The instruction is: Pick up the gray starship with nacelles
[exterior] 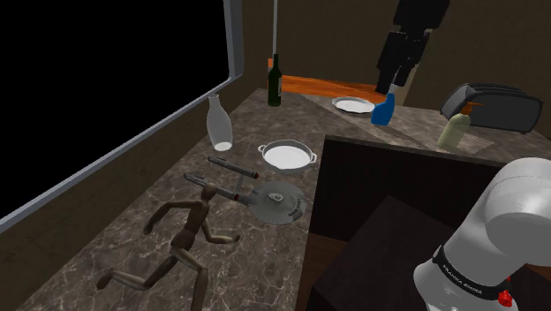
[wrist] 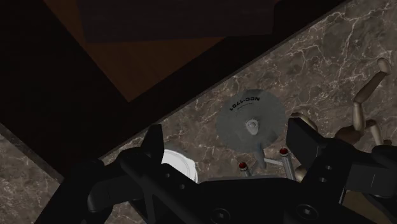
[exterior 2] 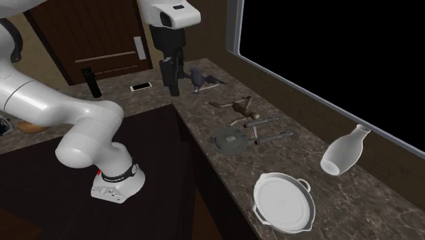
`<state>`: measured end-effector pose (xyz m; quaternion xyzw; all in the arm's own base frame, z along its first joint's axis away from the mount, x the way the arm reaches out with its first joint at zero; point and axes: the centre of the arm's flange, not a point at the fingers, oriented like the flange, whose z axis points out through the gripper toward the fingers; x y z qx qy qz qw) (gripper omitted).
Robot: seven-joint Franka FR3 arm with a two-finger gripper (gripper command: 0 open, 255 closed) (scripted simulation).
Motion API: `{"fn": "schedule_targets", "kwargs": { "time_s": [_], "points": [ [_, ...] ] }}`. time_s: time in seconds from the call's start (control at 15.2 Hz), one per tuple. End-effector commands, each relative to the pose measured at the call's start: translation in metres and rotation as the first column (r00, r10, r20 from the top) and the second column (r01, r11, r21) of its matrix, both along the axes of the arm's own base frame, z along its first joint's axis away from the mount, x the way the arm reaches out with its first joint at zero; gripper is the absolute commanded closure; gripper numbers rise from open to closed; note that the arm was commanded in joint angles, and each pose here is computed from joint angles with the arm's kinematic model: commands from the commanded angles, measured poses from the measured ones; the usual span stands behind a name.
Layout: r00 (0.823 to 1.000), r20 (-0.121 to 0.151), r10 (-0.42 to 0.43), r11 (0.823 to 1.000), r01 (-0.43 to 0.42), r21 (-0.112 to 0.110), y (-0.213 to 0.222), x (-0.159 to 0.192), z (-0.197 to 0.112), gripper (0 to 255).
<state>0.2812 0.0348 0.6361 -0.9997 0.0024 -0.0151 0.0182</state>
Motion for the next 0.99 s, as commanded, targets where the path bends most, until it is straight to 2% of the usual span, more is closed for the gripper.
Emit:
{"fn": "schedule_targets", "kwargs": {
  "time_s": [0.0, 0.92],
  "points": [
    [1.000, 0.000, 0.000, 1.000, 0.000, 0.000, 0.000, 0.000, 0.000, 0],
    [0.997, 0.049, 0.066, 0.998, -0.067, 0.018, 0.033, 0.111, -0.138, 0]
  ]
}}
